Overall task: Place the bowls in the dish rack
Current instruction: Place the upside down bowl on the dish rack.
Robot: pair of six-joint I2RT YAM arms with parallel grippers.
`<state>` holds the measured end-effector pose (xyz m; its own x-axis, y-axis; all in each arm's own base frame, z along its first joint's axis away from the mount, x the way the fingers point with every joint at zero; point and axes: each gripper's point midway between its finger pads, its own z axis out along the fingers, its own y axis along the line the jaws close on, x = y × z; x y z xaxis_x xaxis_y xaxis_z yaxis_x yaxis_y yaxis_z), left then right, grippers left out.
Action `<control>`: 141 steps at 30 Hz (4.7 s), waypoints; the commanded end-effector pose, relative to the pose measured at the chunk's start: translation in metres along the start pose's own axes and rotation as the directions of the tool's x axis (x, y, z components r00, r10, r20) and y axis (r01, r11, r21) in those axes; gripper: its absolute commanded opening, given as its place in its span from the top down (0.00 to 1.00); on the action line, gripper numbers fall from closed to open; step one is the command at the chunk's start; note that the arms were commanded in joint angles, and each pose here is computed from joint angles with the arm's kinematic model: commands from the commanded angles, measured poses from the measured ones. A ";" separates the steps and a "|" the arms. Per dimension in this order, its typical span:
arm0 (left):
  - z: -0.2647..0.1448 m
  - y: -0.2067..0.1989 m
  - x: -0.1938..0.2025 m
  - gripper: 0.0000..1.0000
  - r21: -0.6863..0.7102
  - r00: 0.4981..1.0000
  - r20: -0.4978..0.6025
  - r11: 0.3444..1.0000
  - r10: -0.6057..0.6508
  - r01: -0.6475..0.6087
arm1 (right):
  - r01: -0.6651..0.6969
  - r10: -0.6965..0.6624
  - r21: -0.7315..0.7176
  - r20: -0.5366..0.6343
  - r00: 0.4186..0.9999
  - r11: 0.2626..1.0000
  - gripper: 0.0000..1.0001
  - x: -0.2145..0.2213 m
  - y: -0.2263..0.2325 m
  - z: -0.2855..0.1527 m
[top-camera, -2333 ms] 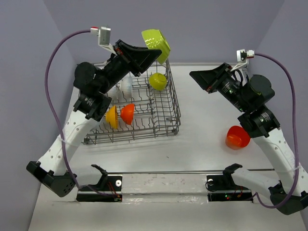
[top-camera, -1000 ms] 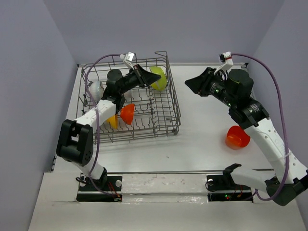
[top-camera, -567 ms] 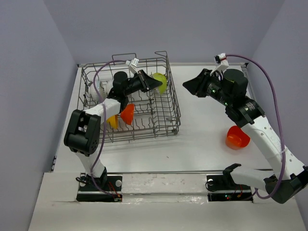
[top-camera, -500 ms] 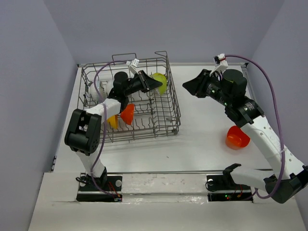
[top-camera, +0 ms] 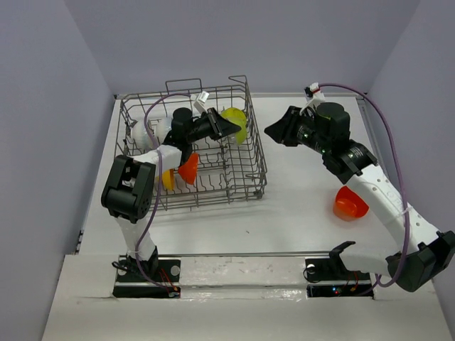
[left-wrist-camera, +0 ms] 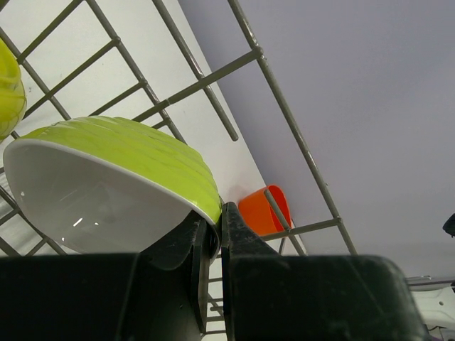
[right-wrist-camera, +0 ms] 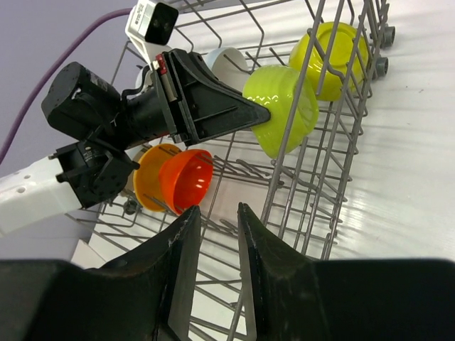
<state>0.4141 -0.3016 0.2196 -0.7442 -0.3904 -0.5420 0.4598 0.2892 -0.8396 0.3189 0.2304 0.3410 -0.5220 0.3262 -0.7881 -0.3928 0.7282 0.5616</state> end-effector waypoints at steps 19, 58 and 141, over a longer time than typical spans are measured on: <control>0.007 -0.010 -0.012 1.00 0.060 0.999 -0.003 0.997 0.045 -0.045 | 0.060 -0.045 0.129 -0.110 0.993 0.990 0.63 0.029 -0.041 0.044; 0.011 0.003 -0.005 1.00 0.030 0.999 -0.034 1.000 0.004 -0.003 | 0.120 -0.096 0.096 -0.224 0.970 0.988 0.61 0.057 -0.030 0.067; -0.041 0.077 0.007 0.74 -0.459 0.993 -0.079 0.880 0.092 -0.118 | 0.123 -0.096 0.100 -0.240 0.966 0.987 0.71 0.068 -0.037 0.072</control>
<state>0.4160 -0.2756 0.1615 -0.7506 -0.2769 -0.5999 0.3522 0.6006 -0.7178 0.3504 0.2639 0.2400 -0.6754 0.1103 -0.7292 -0.3439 0.8275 0.4438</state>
